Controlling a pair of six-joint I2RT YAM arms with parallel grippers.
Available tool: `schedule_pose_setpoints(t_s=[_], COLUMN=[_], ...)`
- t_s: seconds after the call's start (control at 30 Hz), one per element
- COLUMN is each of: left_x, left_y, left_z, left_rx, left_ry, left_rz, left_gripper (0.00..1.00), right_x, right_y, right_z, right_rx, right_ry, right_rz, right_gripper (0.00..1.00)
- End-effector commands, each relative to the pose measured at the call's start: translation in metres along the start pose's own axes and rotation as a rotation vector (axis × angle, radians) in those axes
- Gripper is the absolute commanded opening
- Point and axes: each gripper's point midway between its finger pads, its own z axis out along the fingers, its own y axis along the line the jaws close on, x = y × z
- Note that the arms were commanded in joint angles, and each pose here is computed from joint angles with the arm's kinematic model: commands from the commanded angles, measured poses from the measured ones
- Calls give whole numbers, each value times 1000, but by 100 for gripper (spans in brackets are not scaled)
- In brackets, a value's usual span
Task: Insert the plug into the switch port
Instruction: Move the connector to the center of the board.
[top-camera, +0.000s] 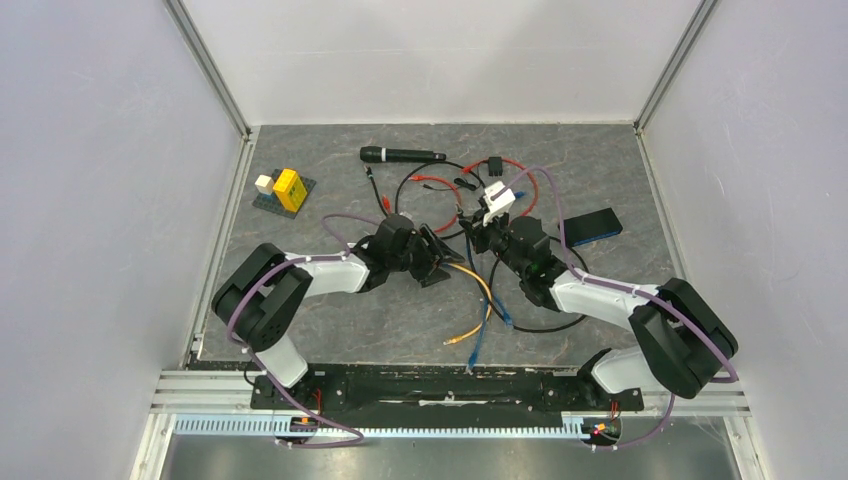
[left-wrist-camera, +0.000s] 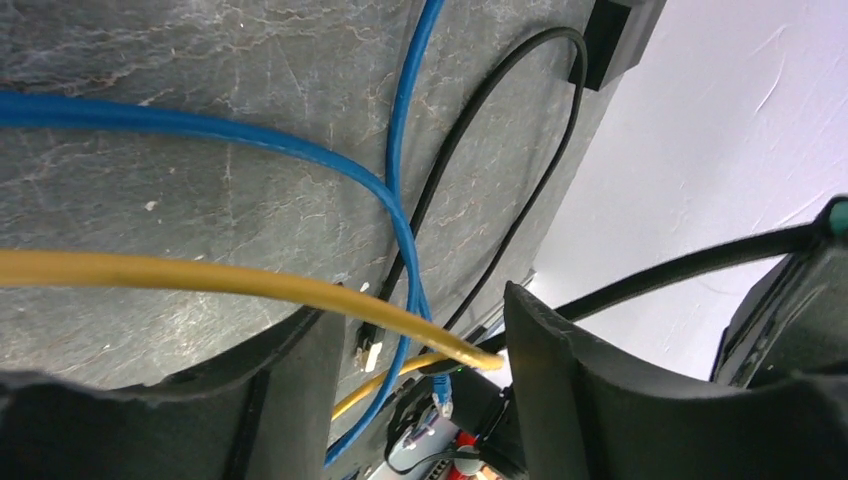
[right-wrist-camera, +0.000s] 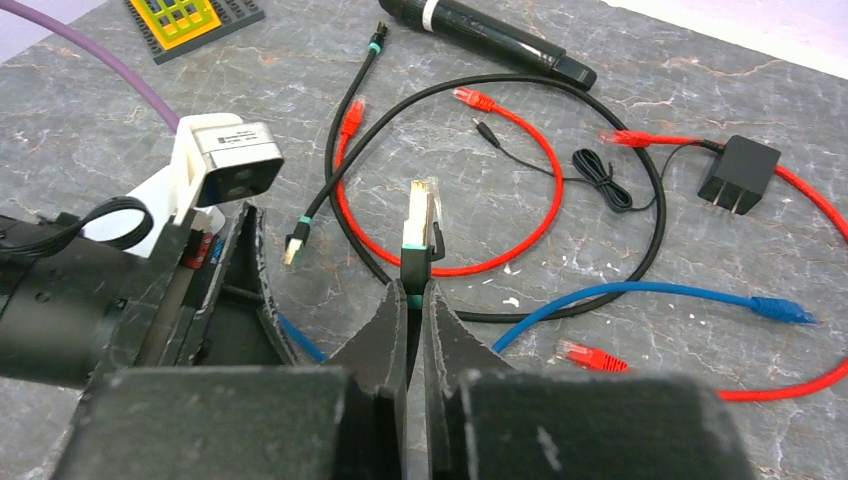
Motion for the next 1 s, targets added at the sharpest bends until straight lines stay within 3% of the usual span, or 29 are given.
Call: schedule_pose_setpoints(t_s=[0.0,0.2,0.27,0.6,0.97], left_x=[-10,-8,-9,-39,-64], left_y=[-36,-27,-21,10,22], left_z=[4,0,-5,-54,-97], left_rx=[97,78,75,18,-36], left_ry=[-30,-7,-3,-79,-144], left_rz=[-19,-50,-74,-134,-131], left_gripper=[57,12,2,2,2], right_x=[-21,-4,6,59,72], right_y=[6,-5,-14,-70,-111], right_z=[-3,-5,-8,-23,-40], right_rx=[-32,31,75,297,449], right_ry=[-78,-22,6,155,230], right_rz=[32,16,-1,17,-36], right_gripper=[0,0,0,0,0])
